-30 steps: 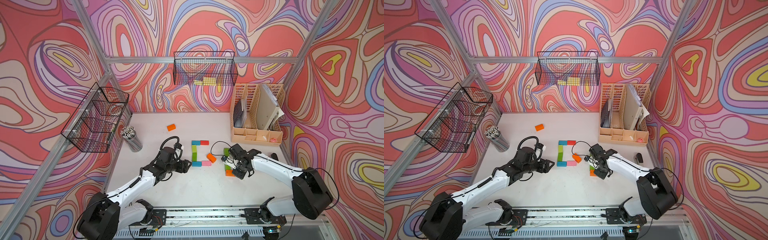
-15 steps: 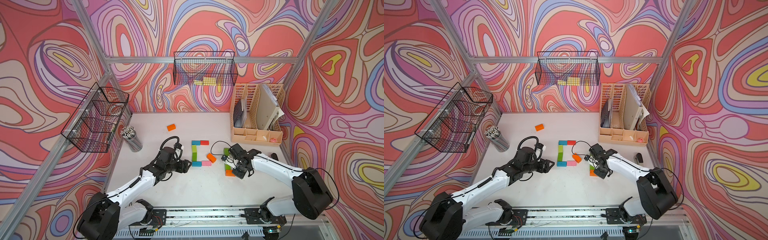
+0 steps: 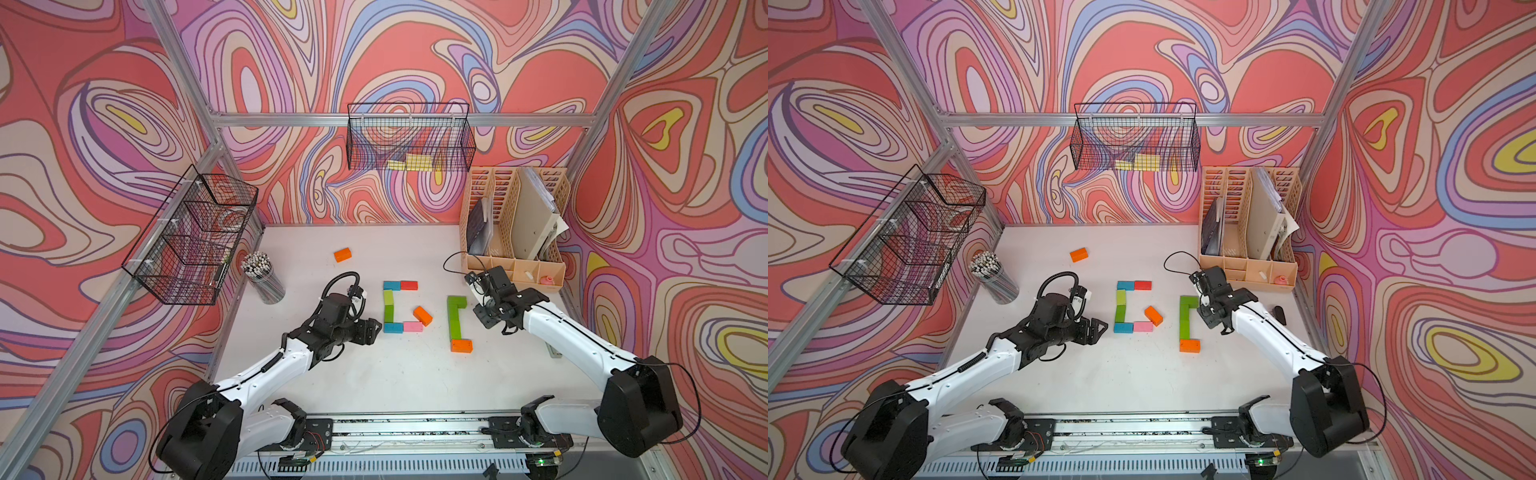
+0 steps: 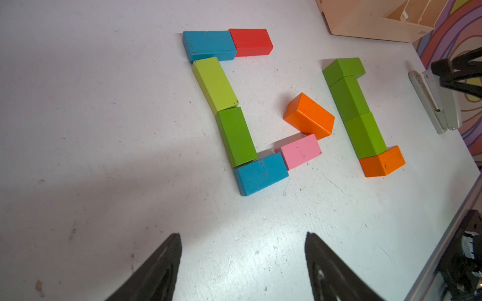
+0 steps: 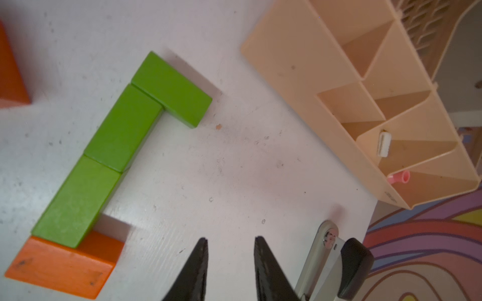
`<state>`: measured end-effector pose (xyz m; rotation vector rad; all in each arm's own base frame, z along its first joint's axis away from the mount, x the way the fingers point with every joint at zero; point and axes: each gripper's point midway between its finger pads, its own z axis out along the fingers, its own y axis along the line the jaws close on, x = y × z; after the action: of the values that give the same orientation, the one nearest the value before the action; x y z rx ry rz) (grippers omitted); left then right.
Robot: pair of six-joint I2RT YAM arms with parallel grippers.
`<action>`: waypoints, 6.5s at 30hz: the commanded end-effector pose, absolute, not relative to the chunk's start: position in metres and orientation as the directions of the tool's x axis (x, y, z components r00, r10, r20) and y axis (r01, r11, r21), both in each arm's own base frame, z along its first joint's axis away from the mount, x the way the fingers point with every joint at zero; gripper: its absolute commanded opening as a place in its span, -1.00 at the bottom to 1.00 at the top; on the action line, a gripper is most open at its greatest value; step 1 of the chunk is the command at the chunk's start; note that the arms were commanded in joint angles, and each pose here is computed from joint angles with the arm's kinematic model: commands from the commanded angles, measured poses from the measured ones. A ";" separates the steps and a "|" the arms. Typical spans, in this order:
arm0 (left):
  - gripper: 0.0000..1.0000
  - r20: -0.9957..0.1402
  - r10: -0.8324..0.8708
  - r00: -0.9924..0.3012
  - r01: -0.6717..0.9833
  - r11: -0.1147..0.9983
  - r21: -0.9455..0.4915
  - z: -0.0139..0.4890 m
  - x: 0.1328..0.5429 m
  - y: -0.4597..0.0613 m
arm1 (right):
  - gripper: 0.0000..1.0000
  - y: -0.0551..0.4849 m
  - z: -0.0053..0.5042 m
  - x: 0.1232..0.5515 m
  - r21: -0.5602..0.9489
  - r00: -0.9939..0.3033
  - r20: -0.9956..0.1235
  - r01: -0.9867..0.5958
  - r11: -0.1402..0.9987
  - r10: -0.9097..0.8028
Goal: Assemble the letter c with building blocks
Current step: Pick up the building block from the center of the board, then place the building block at the center of the board.
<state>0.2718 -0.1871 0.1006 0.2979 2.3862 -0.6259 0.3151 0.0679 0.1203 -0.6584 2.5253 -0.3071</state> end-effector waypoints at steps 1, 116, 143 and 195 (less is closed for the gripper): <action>0.56 -0.666 0.011 -0.746 0.283 0.910 -0.302 0.114 0.289 -0.175 | 0.11 0.094 0.137 0.334 -0.170 -0.736 -0.578 -0.314 0.934 -0.352; 0.11 -0.416 -0.275 -0.866 -0.075 0.896 -0.437 0.125 0.470 -0.160 | 0.35 0.199 0.166 0.317 0.385 -0.558 -0.830 -0.586 0.713 -0.011; 0.08 -0.314 -0.088 -0.945 0.252 0.413 -0.875 0.243 0.264 -0.278 | 0.27 0.284 0.211 0.250 0.021 -0.058 -0.997 -0.861 0.507 -0.056; 0.71 -0.653 0.049 -0.756 0.515 0.660 -0.546 0.156 0.264 -0.249 | -0.56 0.197 0.186 0.263 -0.480 -0.113 -0.719 -0.634 0.607 -0.686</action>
<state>0.2606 -0.2639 0.1737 0.3364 2.2717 -1.2052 0.2654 0.2311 0.2198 -0.9548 1.6425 0.1760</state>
